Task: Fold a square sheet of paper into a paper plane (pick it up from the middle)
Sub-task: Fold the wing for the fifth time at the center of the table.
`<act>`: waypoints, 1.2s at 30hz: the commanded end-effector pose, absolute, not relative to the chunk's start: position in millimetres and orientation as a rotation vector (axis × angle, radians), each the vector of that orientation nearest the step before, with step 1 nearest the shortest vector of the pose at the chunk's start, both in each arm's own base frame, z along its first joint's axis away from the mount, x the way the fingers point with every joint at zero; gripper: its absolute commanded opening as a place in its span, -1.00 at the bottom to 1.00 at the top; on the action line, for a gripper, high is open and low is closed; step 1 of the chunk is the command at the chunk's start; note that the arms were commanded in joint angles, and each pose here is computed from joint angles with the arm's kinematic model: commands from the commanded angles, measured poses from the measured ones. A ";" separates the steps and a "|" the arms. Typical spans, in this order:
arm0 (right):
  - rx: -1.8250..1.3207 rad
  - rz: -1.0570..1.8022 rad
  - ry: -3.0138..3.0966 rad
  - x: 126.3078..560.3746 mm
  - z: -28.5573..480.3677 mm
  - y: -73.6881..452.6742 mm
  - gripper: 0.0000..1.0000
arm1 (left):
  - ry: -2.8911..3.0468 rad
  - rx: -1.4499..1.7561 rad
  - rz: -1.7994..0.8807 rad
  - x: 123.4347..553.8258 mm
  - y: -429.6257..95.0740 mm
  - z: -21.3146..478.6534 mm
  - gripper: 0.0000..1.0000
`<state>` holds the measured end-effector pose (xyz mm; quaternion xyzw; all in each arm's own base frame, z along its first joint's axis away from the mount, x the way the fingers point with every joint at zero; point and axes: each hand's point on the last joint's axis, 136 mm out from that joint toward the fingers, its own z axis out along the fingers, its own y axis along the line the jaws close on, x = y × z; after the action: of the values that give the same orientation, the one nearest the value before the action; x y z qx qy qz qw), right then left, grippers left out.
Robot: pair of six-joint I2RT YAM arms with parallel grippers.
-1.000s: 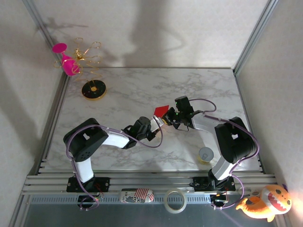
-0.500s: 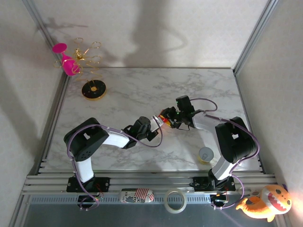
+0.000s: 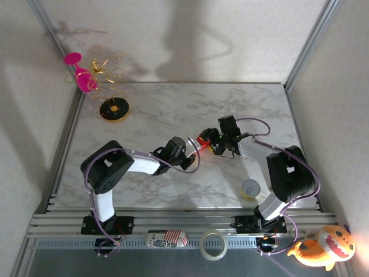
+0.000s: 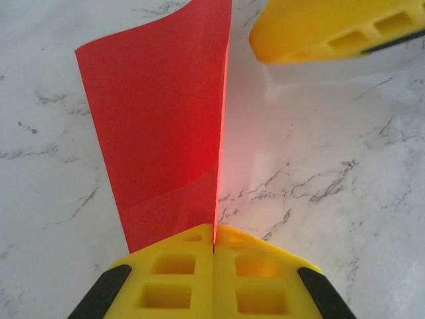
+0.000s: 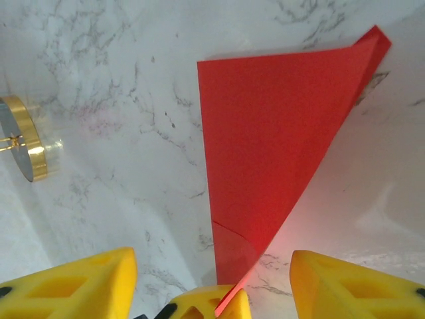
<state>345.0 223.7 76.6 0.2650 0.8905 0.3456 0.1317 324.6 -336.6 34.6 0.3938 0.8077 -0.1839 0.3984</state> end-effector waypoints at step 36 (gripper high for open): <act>0.161 0.878 2.564 330.7 53.3 198.7 0.26 | 2.492 0.159 -1.337 326.3 -350.7 34.3 -1.00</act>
<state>326.3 190.8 50.0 0.0931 0.9249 0.3035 0.2094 327.8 -350.5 36.8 0.0944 0.8763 -0.4373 0.1788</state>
